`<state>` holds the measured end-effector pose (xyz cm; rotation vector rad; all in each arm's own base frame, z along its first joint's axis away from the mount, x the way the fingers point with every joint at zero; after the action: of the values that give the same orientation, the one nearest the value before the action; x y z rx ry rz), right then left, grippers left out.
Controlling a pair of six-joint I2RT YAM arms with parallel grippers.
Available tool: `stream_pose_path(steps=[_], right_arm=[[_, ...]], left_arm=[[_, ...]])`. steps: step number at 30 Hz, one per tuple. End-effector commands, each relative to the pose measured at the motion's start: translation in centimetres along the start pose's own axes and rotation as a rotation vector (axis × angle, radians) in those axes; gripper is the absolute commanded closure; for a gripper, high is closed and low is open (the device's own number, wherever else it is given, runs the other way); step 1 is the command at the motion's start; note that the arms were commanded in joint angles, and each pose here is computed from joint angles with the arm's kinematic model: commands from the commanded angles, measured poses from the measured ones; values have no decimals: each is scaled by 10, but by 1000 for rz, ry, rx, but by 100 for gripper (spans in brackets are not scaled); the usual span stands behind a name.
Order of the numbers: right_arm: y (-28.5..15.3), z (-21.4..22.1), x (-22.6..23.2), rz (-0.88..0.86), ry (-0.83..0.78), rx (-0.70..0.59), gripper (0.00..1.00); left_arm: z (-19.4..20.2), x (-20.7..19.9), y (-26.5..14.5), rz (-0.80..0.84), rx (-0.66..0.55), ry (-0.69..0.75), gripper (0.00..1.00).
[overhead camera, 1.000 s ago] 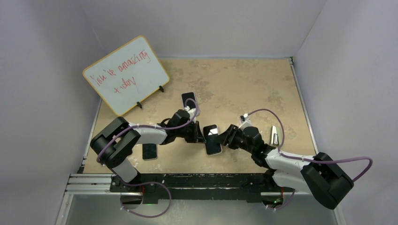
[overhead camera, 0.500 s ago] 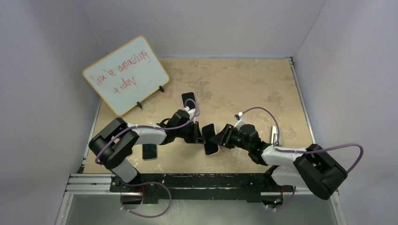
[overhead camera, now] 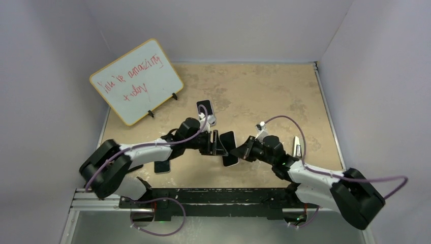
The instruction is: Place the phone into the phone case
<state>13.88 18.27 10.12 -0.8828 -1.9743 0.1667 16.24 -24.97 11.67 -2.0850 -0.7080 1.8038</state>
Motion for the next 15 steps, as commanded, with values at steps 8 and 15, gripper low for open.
stream_pose_path(steps=[8,15], right_arm=[[-46,-50,83,-409,-161,-187,100],[-76,-64,105,-452,-201,-265,100]], left_arm=[[-24,-81,-95,260,-299,140,22],[-24,-100,-128,400,-351,199,16]])
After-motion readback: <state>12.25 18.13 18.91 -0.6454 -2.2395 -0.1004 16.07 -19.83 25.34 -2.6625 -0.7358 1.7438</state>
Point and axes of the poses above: each gripper's point midway between its finger pads, its own y axis out along the fingers, its own x axis along the line the jaws close on, z = x × y, the point moved 9 cm from there along -y, back along the fingers, and after that the axes turned 13 degrees about -y, right-handed, at the moved point
